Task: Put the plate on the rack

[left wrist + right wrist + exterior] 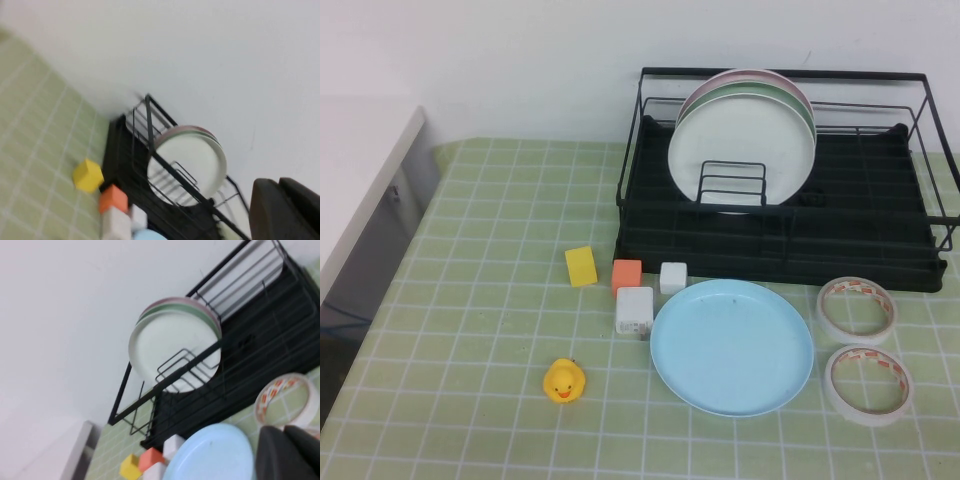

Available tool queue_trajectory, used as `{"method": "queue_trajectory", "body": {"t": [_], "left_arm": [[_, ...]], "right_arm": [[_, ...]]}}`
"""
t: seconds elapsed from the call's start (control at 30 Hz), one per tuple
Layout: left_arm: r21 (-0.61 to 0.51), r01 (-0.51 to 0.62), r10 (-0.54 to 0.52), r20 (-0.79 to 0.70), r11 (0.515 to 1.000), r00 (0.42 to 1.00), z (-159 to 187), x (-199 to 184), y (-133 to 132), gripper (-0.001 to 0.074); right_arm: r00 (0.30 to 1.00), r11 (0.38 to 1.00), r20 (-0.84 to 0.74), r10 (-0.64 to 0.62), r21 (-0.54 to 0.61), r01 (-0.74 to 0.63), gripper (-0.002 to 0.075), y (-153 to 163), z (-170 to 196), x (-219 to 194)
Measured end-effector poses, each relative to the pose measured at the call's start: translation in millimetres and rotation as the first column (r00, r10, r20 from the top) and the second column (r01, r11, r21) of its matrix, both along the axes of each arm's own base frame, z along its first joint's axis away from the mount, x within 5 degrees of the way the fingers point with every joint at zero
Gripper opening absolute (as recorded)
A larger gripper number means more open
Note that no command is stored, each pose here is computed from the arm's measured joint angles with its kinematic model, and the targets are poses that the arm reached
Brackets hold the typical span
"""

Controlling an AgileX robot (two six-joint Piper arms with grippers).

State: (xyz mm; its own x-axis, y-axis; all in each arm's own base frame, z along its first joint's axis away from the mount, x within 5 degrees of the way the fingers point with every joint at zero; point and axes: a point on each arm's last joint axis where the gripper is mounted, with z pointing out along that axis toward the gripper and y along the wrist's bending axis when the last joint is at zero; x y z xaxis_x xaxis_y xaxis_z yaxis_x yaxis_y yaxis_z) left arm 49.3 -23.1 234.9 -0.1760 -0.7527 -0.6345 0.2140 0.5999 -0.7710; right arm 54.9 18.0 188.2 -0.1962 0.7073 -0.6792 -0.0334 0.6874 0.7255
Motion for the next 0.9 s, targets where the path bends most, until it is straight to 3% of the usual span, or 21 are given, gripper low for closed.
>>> {"method": "queue_trajectory", "body": {"t": [0.17, 0.23, 0.33, 0.57, 0.73, 0.9], "left_arm": [[0.277, 0.047, -0.028, -0.075, 0.96, 0.997, 34, 21, -4, -0.0001], [0.43, 0.138, -0.073, -0.164, 0.892, 0.984, 45, 38, -8, -0.0001], [0.566, 0.289, -0.138, -0.295, 0.772, 0.946, 60, 68, -13, -0.0001], [0.646, 0.488, -0.278, -0.406, 0.586, 0.871, 88, 122, -38, -0.0001], [0.665, 0.608, -0.342, -0.502, 0.435, 0.794, 80, 154, -70, -0.0001], [0.619, 0.7, -0.339, -0.613, 0.355, 0.714, 60, 181, -107, -0.0001]], "right_arm": [[1.0, 0.993, 0.025, 0.007, -0.115, -0.004, 0.001, -1, 1, 0], [1.0, 0.991, 0.029, 0.008, -0.135, -0.004, 0.001, -1, 1, 0], [1.0, 0.99, 0.03, 0.008, -0.14, -0.004, 0.001, -1, 1, 0], [0.999, 0.985, 0.018, 0.036, -0.168, -0.032, 0.001, 1, -1, 0], [0.999, 0.977, 0.016, 0.052, -0.208, -0.048, 0.001, 2, -1, -1], [0.998, 0.975, 0.013, 0.059, -0.216, -0.055, 0.001, 3, -2, -1]]}}
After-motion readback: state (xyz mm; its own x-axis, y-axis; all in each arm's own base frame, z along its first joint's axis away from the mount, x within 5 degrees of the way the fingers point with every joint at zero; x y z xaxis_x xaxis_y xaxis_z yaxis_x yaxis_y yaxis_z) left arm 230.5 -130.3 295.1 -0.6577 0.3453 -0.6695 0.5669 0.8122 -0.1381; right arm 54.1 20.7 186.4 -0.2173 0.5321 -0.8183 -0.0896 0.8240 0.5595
